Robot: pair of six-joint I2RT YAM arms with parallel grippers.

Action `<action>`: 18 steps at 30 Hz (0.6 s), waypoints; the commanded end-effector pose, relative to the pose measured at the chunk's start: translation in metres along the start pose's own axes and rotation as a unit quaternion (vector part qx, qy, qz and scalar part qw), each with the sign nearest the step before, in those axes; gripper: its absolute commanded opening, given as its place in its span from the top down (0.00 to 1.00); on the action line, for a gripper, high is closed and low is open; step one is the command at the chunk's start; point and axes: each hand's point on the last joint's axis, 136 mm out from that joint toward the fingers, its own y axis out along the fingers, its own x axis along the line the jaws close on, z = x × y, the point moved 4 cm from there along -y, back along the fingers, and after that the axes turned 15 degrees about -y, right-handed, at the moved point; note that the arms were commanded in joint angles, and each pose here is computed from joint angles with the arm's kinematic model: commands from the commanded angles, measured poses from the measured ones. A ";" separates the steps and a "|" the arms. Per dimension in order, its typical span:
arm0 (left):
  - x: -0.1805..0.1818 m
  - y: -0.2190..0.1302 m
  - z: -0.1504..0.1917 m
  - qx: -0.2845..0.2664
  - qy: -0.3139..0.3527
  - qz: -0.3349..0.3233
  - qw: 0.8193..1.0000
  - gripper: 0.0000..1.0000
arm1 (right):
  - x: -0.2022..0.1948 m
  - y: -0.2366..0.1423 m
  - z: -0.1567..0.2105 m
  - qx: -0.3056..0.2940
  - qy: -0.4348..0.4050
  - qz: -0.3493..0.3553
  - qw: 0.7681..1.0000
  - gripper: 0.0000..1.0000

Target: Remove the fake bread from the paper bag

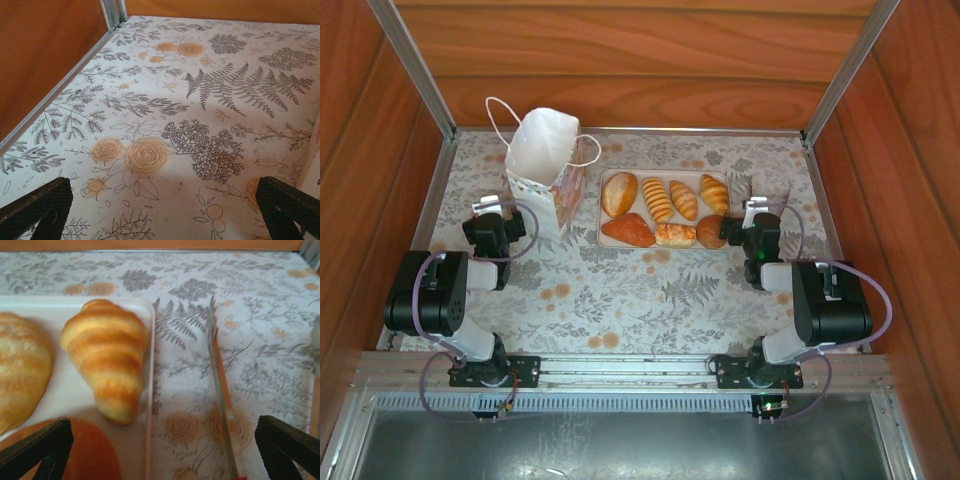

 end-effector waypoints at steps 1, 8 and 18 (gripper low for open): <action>-0.002 0.000 -0.008 -0.017 -0.003 0.008 1.000 0.00 | -0.013 0.004 -0.008 -0.003 0.019 0.033 0.999 0.00; -0.001 0.000 -0.008 -0.017 -0.003 0.008 1.000 0.00 | -0.016 0.004 -0.006 0.001 0.025 0.045 0.999 0.00; -0.002 0.000 -0.008 -0.017 -0.003 0.009 1.000 0.00 | -0.017 0.004 -0.006 0.003 0.026 0.046 0.999 0.00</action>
